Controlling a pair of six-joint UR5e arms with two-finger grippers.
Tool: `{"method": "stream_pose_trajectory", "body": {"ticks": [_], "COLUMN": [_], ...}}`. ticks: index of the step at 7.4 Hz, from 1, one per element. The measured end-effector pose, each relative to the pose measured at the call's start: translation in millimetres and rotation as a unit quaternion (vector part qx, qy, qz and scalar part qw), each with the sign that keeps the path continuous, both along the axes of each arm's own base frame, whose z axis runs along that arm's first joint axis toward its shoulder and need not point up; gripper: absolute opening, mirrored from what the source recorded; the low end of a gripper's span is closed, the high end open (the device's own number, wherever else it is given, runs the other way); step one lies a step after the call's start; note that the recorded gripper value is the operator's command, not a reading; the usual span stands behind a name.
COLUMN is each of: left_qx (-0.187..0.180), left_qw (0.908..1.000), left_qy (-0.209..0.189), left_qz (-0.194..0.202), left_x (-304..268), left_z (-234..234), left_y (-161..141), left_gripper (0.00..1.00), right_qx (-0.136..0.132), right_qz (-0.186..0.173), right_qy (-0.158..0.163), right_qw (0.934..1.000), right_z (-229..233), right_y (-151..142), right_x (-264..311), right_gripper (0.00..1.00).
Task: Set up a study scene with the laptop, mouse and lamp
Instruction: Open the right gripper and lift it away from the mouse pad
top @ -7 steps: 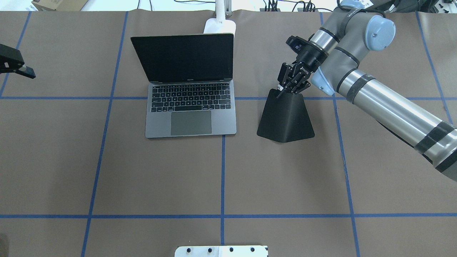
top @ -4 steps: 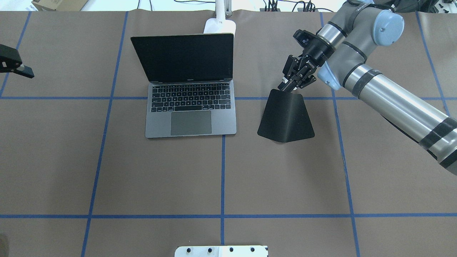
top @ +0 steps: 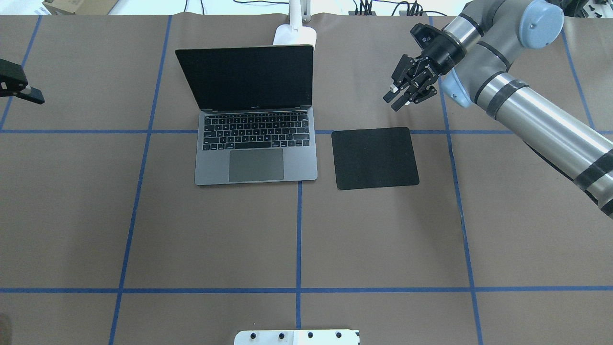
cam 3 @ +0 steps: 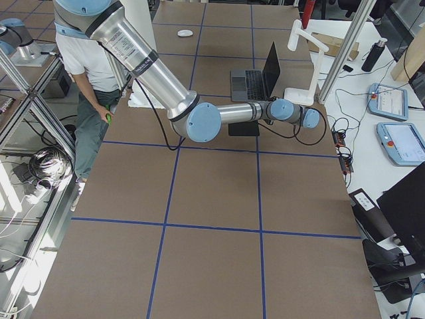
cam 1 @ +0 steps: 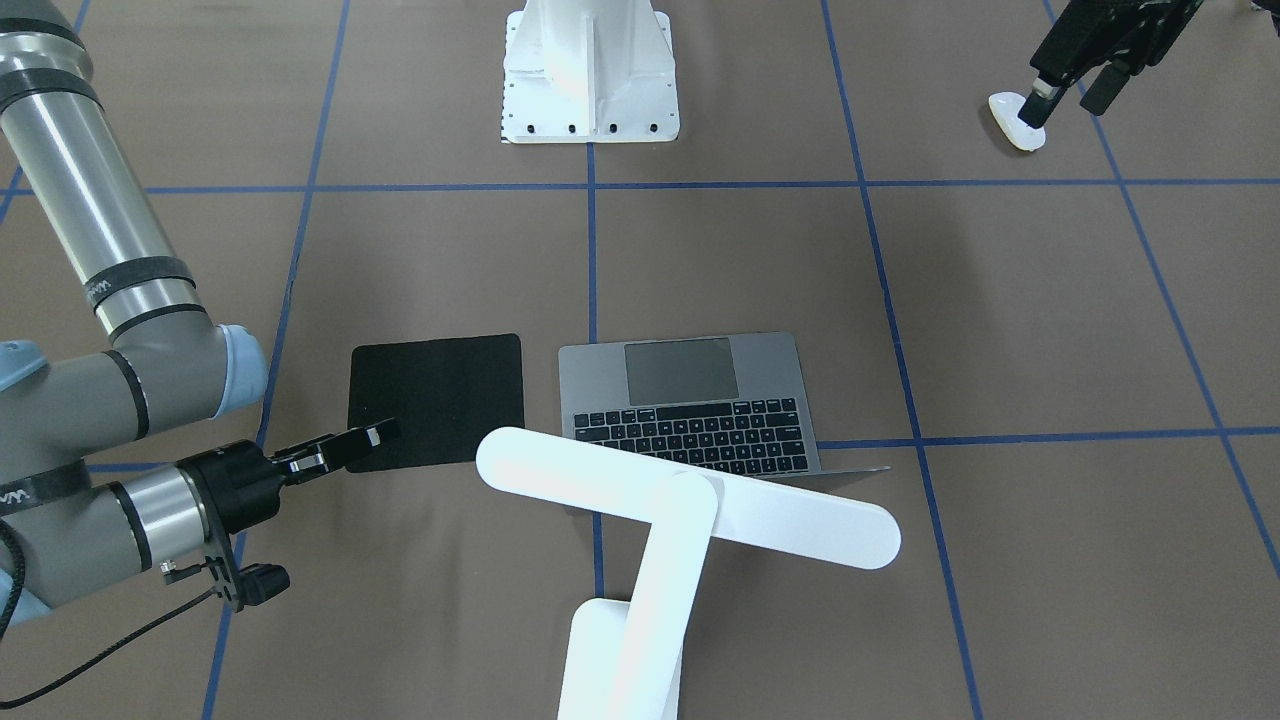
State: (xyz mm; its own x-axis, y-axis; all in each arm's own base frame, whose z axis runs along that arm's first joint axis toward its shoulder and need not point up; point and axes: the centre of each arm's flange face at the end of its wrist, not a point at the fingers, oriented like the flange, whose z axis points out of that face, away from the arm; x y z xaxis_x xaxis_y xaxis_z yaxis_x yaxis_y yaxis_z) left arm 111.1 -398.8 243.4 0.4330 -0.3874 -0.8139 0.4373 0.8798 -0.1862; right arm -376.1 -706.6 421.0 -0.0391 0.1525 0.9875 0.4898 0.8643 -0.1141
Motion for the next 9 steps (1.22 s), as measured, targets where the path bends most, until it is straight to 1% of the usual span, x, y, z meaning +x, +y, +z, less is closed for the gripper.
{"method": "stream_pose_trajectory", "body": {"ticks": [1, 2, 3, 4, 5, 6, 7, 8, 9], "left_qx": [0.0, 0.0, 0.001, 0.001, 0.001, 0.001, 0.001, 0.001, 0.001], "left_qw": [1.0, 1.0, 1.0, 1.0, 1.0, 1.0, 1.0, 1.0, 1.0], "left_qy": [0.0, 0.0, 0.0, 0.001, 0.001, 0.001, 0.001, 0.001, 0.001], "left_qz": [0.0, 0.0, 0.0, 0.0, 0.001, 0.001, 0.001, 0.001, 0.001], "left_x": [0, 0, 0, 0, 1, 1, 1, 1, 0], "left_z": [0, 0, -1, -1, -1, -1, -1, -1, -1], "left_y": [0, 0, 0, 0, 0, 0, 0, 0, 0], "left_gripper": [1.0, 1.0, 1.0, 1.0, 1.0, 1.0, 1.0, 1.0, 1.0], "right_qx": [-0.006, -0.012, -0.016, -0.02, -0.033, -0.058, -0.066, -0.051, -0.024], "right_qz": [0.008, 0.016, 0.026, 0.036, 0.044, 0.051, 0.061, 0.075, 0.089], "right_qy": [0.003, 0.006, 0.01, 0.019, 0.04, 0.082, 0.129, 0.178, 0.225], "right_qw": [0.9999, 0.9998, 0.9995, 0.999, 0.9977, 0.9936, 0.9875, 0.9798, 0.97], "right_z": [8, 22, 44, 67, 86, 102, 114, 122, 129], "right_y": [-4, -2, 7, 23, 38, 49, 58, 66, 80], "right_x": [13, 29, 51, 80, 108, 138, 168, 200, 231], "right_gripper": [0.58, 0.62, 0.54, 0.47, 0.42, 0.41, 0.41, 0.42, 0.44]}}
